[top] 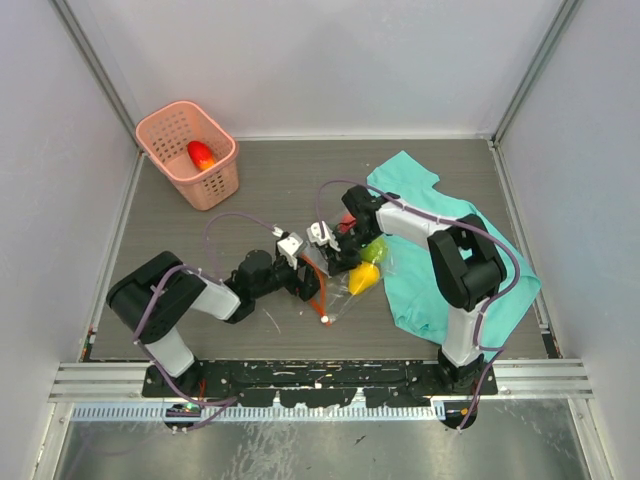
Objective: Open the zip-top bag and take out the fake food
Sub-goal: Pick up the fake fruit from the zipper food storage bag.
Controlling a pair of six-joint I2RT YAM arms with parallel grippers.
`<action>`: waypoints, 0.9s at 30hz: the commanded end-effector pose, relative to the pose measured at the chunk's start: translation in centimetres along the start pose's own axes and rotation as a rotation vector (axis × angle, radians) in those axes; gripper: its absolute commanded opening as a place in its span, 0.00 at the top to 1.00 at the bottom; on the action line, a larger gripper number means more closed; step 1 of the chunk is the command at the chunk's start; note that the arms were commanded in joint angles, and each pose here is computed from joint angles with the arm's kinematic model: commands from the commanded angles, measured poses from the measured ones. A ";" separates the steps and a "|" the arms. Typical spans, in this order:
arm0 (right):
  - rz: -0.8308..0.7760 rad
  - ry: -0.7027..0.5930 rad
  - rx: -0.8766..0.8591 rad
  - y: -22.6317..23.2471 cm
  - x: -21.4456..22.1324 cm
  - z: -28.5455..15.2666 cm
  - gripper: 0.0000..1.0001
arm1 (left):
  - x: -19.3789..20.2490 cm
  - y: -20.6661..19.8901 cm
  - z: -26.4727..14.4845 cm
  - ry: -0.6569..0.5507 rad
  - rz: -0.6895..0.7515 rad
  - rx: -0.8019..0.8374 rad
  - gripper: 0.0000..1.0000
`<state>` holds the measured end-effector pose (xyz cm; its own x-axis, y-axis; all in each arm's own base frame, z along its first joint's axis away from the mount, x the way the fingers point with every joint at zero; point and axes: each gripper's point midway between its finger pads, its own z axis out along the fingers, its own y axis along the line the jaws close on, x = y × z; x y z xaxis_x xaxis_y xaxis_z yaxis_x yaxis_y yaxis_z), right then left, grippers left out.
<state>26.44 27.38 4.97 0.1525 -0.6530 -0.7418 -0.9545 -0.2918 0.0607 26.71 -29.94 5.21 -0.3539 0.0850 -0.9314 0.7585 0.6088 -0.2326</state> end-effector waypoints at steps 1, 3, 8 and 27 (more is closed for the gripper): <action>0.018 -0.032 0.042 -1.2 -2.1 -1.5 0.78 | -2.3 0.5 1.1 -0.081 0.006 -0.027 0.19; 0.035 -0.051 0.045 -1.3 -2.4 -1.9 0.78 | -2.2 0.6 1.3 -0.078 0.003 -0.031 0.24; 0.087 -0.073 0.063 -1.8 -3.0 -2.9 0.82 | -2.1 0.5 1.5 -0.075 -0.016 -0.028 0.31; 0.478 -0.068 0.240 -5.4 -3.1 -1.9 0.89 | -1.8 0.1 1.7 -0.058 -0.143 -0.027 0.33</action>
<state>30.56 28.47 7.30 -0.3230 -0.6336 -0.7030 -0.9449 0.1740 0.2773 27.33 -30.43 4.41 -0.4441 0.0207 -0.8957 0.6943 0.6398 -0.3294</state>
